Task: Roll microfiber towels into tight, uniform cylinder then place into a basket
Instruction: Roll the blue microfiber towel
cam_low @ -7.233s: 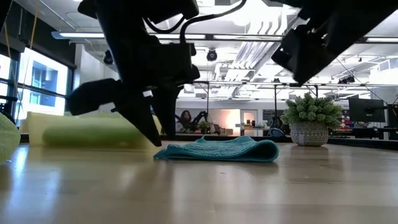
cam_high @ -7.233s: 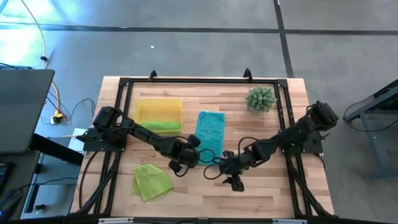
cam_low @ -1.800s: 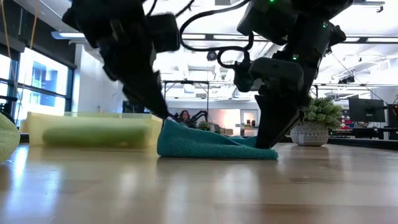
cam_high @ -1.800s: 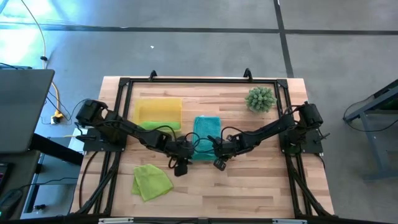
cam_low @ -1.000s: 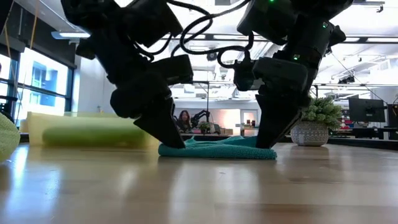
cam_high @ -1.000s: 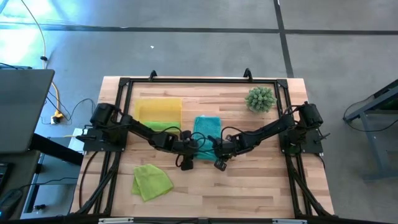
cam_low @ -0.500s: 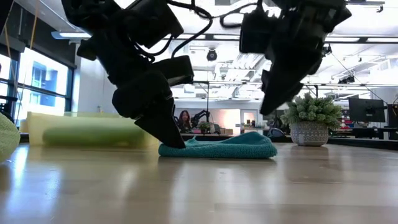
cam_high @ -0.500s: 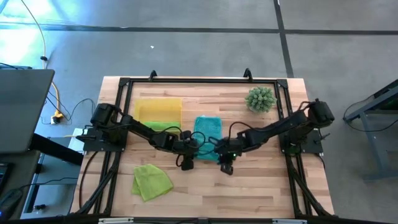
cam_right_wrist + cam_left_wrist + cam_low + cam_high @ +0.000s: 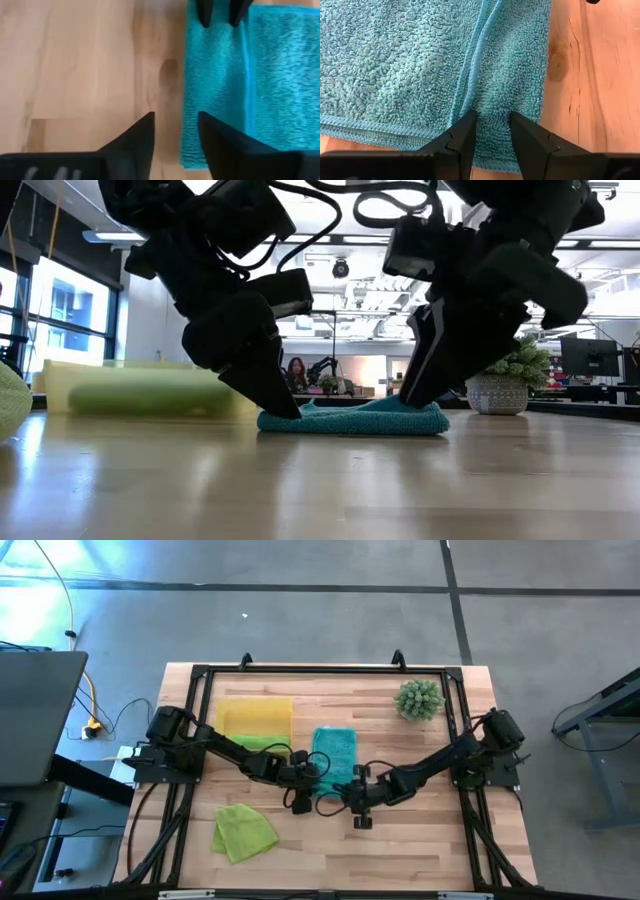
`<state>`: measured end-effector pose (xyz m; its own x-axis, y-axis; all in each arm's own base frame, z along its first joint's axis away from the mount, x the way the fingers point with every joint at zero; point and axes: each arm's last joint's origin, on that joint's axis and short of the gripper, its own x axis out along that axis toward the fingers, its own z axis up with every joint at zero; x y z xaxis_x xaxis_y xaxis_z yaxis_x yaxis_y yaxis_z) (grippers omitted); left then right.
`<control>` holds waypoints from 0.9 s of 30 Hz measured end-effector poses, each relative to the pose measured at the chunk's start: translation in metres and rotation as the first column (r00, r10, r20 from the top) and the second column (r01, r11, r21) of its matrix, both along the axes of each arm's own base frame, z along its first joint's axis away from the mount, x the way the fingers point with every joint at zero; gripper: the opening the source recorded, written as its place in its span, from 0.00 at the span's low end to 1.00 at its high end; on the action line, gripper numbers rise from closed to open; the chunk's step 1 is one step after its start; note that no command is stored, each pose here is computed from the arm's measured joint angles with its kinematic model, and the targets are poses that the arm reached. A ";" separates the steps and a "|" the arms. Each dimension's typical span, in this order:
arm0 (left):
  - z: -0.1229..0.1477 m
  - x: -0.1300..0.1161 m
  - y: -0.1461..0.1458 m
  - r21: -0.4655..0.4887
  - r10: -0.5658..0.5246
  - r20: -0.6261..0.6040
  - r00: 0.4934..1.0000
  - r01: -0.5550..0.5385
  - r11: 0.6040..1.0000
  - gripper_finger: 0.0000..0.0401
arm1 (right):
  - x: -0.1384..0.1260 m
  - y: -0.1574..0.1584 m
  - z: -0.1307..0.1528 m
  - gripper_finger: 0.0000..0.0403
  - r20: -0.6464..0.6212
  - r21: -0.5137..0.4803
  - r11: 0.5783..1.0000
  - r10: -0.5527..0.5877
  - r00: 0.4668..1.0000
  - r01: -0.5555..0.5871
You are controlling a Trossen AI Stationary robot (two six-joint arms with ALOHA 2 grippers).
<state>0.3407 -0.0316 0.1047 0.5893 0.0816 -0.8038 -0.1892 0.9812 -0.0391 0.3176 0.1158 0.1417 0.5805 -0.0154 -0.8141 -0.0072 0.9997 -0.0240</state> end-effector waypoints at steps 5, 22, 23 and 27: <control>0.000 0.000 0.000 -0.014 0.018 0.001 1.000 -0.018 1.000 0.28 | -0.001 -0.002 -0.001 0.51 -0.003 -0.090 0.996 0.015 1.000 -0.015; 0.002 0.002 -0.004 -0.127 0.004 0.021 1.000 -0.001 0.992 0.28 | -0.001 -0.002 -0.025 0.46 -0.102 -0.072 0.997 -0.032 0.994 0.025; 0.003 0.001 -0.005 -0.143 0.000 0.022 1.000 0.003 0.990 0.28 | -0.001 -0.002 -0.026 0.44 -0.109 -0.070 0.997 -0.034 0.993 0.027; 0.013 -0.002 -0.010 -0.162 -0.017 0.027 0.999 0.021 0.987 0.28 | -0.002 -0.002 -0.028 0.34 -0.123 -0.063 0.997 -0.044 0.991 0.036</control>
